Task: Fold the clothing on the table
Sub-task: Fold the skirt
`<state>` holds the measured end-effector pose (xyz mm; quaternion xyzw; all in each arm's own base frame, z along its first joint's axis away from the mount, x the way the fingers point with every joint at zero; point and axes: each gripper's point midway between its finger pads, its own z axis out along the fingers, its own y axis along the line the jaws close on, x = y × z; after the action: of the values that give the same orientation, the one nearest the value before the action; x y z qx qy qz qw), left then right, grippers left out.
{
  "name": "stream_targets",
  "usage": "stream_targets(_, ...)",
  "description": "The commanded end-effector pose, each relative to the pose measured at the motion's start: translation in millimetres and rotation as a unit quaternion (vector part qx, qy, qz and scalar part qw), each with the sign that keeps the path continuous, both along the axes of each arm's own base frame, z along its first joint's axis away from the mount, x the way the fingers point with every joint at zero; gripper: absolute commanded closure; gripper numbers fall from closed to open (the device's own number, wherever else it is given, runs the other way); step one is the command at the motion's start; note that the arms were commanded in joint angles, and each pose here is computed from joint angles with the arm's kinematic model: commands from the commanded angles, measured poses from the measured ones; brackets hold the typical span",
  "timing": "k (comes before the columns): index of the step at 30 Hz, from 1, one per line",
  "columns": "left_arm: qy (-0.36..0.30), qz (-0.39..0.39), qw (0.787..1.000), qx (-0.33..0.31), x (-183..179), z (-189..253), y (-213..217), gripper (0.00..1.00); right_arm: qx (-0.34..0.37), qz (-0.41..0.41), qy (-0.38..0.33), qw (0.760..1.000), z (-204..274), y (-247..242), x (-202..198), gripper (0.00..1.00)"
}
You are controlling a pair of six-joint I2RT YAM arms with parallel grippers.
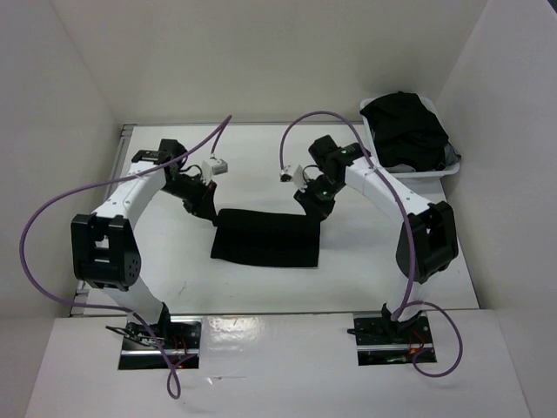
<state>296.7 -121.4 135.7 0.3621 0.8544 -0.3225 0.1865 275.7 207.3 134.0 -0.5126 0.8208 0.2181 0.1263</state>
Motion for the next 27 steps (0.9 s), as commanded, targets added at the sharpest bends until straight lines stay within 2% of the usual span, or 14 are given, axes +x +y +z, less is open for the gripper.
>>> stream_targets(1,-0.014,-0.025,0.999,0.02,-13.4,1.7,1.1,0.7,-0.023,0.037,0.033,0.998,-7.6,-3.4,-25.4,0.66)
stream_targets(2,-0.015,-0.029,0.999,0.026,-14.1,0.6,0.3,0.64,-0.024,0.041,0.033,0.998,-7.6,-1.2,-27.2,0.53)
stream_targets(3,-0.01,-0.029,0.999,0.026,-16.3,-1.8,0.5,0.6,-0.026,0.041,0.037,0.998,-7.6,-2.2,-29.2,0.48)
stream_targets(4,-0.015,-0.029,0.999,0.026,-16.6,0.6,0.5,0.49,-0.03,0.045,0.035,0.998,-8.0,-1.3,-30.2,0.42)
stream_targets(6,-0.025,-0.029,0.999,0.025,-14.8,4.1,0.3,0.43,-0.032,0.054,0.037,0.997,-8.1,-0.4,-33.7,0.35)
stream_targets(7,-0.026,-0.028,0.999,0.03,-14.4,3.1,1.9,0.36,-0.034,0.054,0.041,0.997,-8.1,-1.7,-35.9,0.33)
stream_targets(8,-0.027,-0.024,0.999,0.03,-15.0,5.7,1.8,0.34,-0.039,0.055,0.051,0.996,-11.0,-3.0,-38.1,0.33)
stream_targets(13,-0.041,0.014,0.999,0.025,-3.3,15.2,11.7,0.32,-0.038,0.044,0.052,0.997,-6.4,0.1,-34.4,0.29)
stream_targets(16,-0.057,0.08,0.995,-0.006,15.4,34.6,31.7,0.32,-0.027,0.019,0.037,0.999,-2.7,17.9,-25.7,0.26)
stream_targets(18,-0.057,0.147,0.987,-0.028,25.8,41.5,56.6,0.32,-0.023,0.001,0.02,1.0,-2.7,30.0,-19.2,0.23)
stream_targets(22,-0.062,0.259,0.962,-0.066,29.7,57.6,93.0,0.24,-0.031,-0.053,0.032,0.998,-20.8,64.3,-20.8,0.19)
stream_targets(23,-0.064,0.289,0.953,-0.064,29.3,59.4,107.0,0.23,-0.032,-0.075,0.035,0.996,-23.6,67.0,-17.4,0.19)
stream_targets(27,-0.105,0.372,0.922,-0.01,16.3,66.9,142.4,0.04,-0.031,-0.134,0.047,0.989,-36.1,80.0,-11.6,0.14)
